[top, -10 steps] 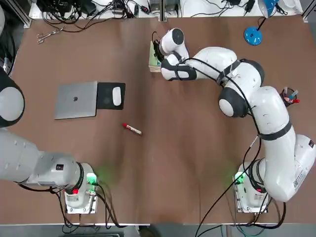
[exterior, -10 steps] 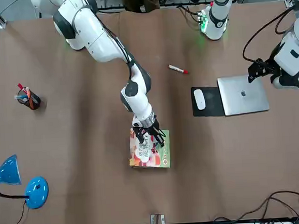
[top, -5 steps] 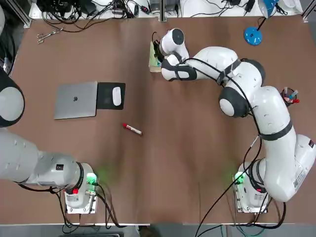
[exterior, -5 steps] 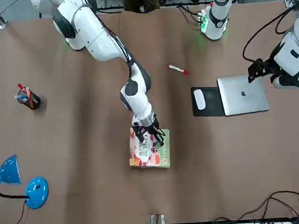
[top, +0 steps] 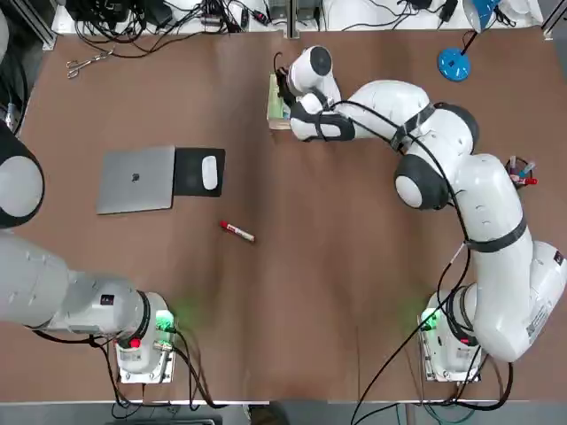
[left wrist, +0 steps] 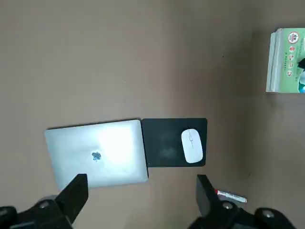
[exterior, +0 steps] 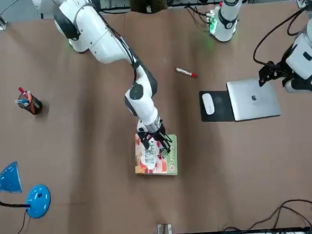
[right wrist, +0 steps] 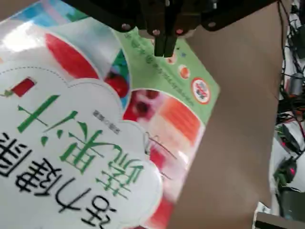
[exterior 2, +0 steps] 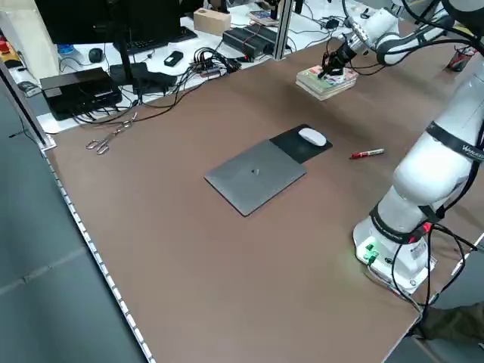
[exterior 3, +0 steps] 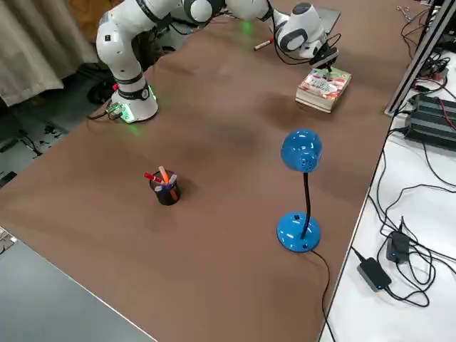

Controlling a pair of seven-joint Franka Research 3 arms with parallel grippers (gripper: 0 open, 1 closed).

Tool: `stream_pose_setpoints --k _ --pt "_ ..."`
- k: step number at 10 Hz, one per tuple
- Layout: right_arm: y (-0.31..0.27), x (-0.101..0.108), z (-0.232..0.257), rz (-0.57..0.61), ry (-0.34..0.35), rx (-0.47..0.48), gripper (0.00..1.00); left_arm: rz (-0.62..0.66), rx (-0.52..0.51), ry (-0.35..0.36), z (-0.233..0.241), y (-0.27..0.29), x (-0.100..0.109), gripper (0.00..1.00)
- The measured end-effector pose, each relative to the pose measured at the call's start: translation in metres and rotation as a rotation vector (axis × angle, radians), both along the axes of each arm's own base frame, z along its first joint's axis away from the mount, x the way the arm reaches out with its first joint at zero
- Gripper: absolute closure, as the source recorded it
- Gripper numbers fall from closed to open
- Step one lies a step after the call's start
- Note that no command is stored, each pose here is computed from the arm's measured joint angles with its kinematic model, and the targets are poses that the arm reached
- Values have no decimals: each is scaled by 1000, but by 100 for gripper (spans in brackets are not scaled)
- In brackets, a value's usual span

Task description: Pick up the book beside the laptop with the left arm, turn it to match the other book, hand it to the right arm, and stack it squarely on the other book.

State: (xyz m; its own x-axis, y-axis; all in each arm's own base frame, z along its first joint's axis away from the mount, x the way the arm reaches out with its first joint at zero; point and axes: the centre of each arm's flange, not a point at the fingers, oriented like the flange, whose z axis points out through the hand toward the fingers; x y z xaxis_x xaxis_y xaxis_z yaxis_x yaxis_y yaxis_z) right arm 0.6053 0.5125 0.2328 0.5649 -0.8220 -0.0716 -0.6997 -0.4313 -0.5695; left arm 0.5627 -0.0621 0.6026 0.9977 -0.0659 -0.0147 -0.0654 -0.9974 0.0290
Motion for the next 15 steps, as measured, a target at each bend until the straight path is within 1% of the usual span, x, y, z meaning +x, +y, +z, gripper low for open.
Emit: stream_pose_setpoints --k 1,2,4,5,7,8,9,10,11,12,13,15 --pt "-2 4 19 -6 -15 12 100 0 0 0 0 0 0 0" --pt "-10 12 43 -19 -14 7 100 0 0 -1 0 0 0 0" --pt "-58 46 89 -39 5 -56 100 -2 0 -1 1 -1 0 0" --pt "-91 64 104 -41 26 -103 97 -3 0 -2 1 -2 0 0" --pt "-157 96 115 -55 59 -165 83 -6 -1 -6 3 -3 0 0" --pt "-178 105 115 -67 60 -174 70 -6 -1 -7 3 -3 0 0" --pt "-186 109 116 -52 51 -188 53 -6 -1 -7 3 -4 0 0" --pt "-193 111 121 -5 38 -219 37 -6 -1 -7 3 -4 0 0" --pt "-212 116 130 64 38 -272 22 -6 -1 -7 3 -4 0 0" --pt "-246 124 145 140 46 -333 6 -7 -1 -7 3 -4 0 0" --pt "-287 130 163 216 61 -391 0 -8 -1 -7 3 -4 0 0" --pt "-361 133 201 341 89 -467 0 -9 -1 -8 4 -5 0 0"
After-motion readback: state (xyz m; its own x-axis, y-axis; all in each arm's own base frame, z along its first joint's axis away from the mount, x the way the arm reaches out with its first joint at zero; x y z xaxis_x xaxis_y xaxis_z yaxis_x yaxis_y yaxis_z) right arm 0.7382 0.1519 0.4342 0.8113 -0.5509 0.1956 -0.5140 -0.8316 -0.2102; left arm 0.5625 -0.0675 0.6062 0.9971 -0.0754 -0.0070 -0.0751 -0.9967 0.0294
